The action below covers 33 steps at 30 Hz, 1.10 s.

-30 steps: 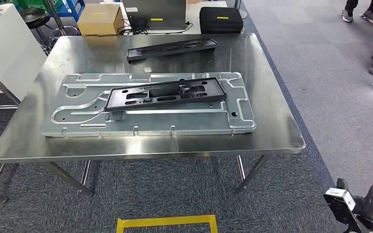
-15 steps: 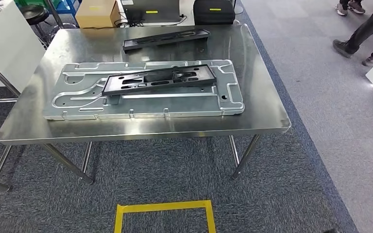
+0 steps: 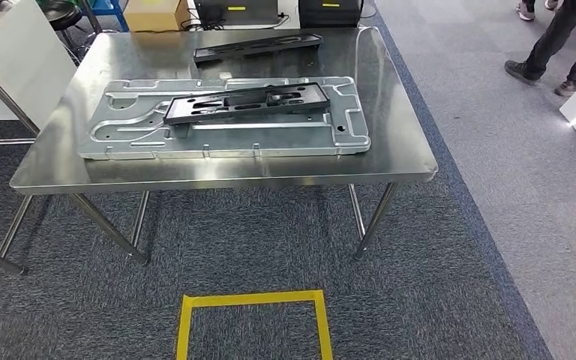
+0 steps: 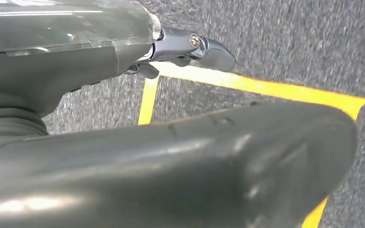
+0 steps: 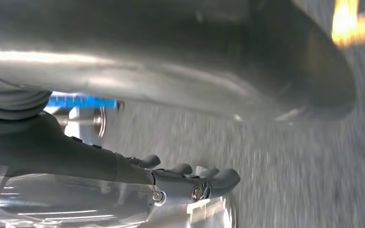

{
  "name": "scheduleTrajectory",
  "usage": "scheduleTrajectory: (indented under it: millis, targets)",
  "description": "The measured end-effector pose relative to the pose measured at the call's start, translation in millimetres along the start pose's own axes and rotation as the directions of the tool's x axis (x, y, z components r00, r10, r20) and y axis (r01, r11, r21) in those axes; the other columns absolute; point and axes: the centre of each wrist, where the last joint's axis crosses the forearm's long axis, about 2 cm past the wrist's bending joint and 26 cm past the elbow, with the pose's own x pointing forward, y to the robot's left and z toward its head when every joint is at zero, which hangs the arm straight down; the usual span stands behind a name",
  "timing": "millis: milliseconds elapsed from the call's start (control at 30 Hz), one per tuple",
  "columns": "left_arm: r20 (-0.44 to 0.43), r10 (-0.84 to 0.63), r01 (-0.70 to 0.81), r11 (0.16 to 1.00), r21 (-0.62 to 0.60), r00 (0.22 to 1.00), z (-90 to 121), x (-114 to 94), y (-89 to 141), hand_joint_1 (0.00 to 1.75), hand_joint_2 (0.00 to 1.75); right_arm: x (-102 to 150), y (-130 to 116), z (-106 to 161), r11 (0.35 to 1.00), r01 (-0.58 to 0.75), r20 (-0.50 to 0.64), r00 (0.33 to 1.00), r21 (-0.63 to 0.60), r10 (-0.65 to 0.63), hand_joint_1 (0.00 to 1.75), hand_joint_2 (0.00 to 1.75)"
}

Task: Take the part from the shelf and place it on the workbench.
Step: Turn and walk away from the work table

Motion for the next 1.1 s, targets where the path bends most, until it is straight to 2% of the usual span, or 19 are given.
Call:
scheduleTrajectory:
  millis: [167,267,833,1100]
  targets:
    - [0.001,-0.007,0.007,1.000,-0.006,1.000,-0.1,0.1,0.0,0.00,0.00,5.9,37.9,7.9,0.993,0.014,-0.041,0.999,0.121,-0.009,0.00,0.00]
    - [0.003,-0.011,0.011,1.000,-0.013,1.000,-0.5,0.8,-1.0,0.00,0.00,10.1,48.9,11.1,0.989,0.018,-0.041,0.999,0.149,-0.012,0.00,0.00]
    - [0.002,-0.025,0.025,1.000,-0.018,1.000,-3.0,4.5,-5.6,0.00,0.00,20.4,64.8,16.8,0.975,0.011,-0.021,1.000,0.220,-0.006,0.00,0.00]
    - [-0.087,-0.054,0.056,0.998,0.027,0.995,-3.5,5.8,-9.0,0.00,0.00,18.4,69.6,18.0,0.970,0.035,-0.012,0.999,0.240,-0.033,0.00,0.00]
